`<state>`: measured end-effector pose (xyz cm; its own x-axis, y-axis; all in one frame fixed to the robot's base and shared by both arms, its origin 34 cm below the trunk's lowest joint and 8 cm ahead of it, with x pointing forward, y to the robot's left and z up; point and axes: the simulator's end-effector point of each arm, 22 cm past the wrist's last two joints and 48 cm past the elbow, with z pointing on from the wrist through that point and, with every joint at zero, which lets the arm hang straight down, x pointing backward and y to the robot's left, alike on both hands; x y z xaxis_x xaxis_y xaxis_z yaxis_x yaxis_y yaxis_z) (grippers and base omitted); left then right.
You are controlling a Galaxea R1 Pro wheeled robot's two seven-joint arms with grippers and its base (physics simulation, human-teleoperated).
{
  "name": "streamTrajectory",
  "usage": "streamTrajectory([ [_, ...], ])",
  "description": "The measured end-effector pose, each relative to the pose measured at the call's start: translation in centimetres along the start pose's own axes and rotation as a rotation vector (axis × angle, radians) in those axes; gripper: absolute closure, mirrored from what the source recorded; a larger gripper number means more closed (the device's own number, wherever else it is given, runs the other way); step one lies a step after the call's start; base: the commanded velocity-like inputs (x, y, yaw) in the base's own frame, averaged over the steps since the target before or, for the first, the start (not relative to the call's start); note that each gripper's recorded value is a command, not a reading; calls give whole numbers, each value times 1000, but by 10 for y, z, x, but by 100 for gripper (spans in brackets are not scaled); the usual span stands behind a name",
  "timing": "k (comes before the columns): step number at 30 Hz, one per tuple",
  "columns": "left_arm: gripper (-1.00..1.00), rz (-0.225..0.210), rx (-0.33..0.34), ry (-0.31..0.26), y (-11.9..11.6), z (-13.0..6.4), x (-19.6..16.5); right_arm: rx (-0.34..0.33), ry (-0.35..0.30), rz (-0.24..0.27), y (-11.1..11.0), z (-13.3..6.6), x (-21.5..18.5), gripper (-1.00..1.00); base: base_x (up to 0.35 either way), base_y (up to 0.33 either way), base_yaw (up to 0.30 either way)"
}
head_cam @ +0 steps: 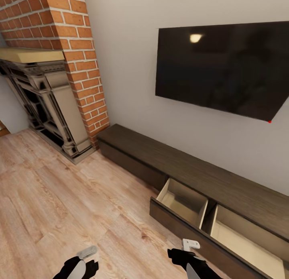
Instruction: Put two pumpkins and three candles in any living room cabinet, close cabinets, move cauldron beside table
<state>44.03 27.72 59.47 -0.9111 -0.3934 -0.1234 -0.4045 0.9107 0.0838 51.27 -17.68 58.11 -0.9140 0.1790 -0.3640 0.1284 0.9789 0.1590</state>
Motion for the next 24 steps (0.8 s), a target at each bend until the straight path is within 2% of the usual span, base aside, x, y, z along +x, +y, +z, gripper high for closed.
streamTrajectory([
  [8,-100,-1,0,0,1,0,0,1,-1,-3,0,0,0,-100,20,6,291],
  [14,-100,-9,-4,0,4,0,-1,6,-5,-35,-1,0,-1,-100,166,118,291],
  [19,-100,-22,-6,-1,7,0,-3,6,-5,-39,-1,0,-1,-100,211,156,292],
  [24,-100,-24,-9,-2,10,1,-4,6,-6,-39,-2,0,-1,-100,59,40,292],
])
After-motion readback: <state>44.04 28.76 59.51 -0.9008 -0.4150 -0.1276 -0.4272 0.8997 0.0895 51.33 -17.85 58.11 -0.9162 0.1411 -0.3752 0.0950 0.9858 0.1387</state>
